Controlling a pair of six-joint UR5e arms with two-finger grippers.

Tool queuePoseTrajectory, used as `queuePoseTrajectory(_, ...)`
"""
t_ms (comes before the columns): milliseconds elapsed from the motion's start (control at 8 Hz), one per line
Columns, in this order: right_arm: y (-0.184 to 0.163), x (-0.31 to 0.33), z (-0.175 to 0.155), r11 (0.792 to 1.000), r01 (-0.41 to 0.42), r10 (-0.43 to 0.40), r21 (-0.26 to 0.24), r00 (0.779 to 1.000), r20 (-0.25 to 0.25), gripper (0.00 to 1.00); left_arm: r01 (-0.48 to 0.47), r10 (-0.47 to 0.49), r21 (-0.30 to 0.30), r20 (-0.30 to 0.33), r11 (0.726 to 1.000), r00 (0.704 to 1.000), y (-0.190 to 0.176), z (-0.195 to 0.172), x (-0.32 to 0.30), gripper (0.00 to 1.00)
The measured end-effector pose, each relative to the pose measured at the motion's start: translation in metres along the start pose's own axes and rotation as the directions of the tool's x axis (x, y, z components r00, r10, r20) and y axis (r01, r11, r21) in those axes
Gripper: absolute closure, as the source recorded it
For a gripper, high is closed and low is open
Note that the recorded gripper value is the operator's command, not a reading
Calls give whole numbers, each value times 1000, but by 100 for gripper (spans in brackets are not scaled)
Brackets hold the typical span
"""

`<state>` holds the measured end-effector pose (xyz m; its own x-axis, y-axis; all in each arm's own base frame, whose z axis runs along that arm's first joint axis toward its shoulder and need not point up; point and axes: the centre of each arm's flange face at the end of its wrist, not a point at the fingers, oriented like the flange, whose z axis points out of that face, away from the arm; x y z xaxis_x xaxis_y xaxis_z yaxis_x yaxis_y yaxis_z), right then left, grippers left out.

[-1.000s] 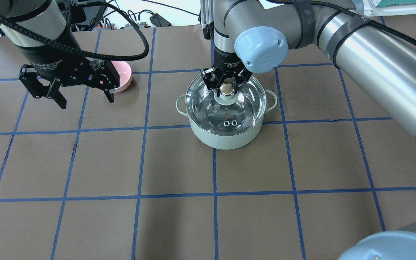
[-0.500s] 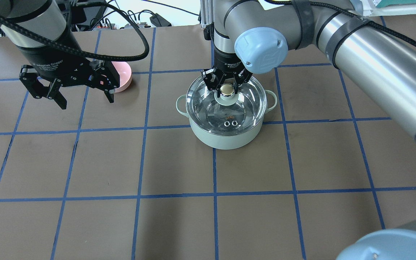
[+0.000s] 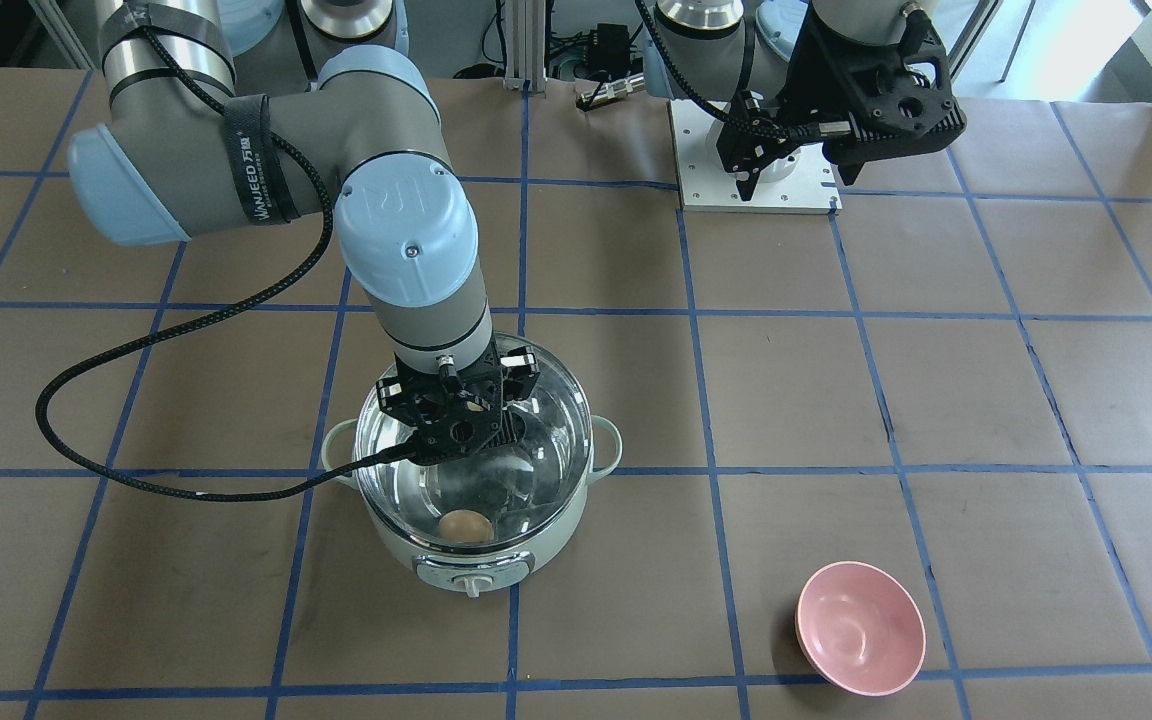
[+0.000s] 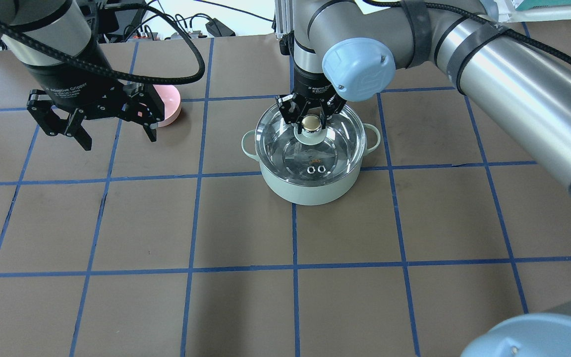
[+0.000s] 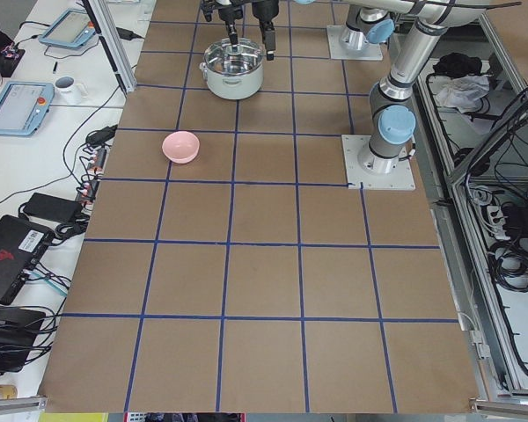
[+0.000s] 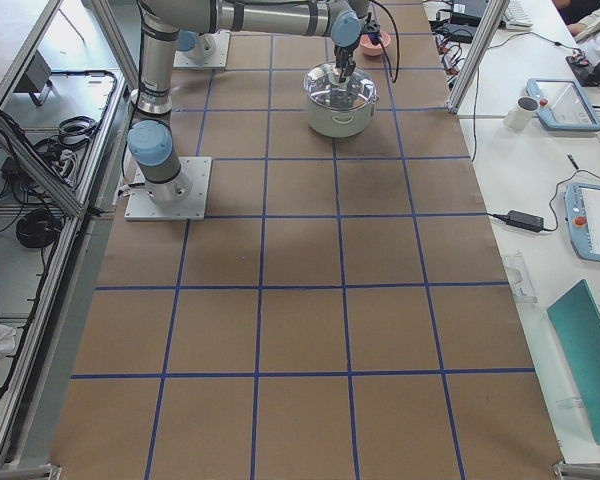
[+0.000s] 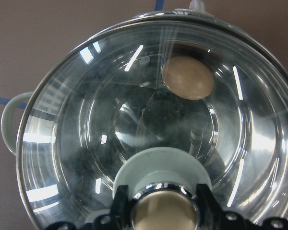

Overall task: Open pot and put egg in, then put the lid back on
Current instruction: 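Lower the lid onto the pot and settle it with the right gripper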

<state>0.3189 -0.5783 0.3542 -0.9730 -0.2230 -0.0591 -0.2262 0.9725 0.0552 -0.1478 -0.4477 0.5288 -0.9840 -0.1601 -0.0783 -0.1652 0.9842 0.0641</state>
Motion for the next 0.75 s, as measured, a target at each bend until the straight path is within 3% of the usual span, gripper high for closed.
queuePoseTrajectory(750, -1, 0, 4, 1000, 18, -18, -4, 1000, 1, 100, -1, 1, -1, 0, 1000, 1000, 0, 1, 0, 0)
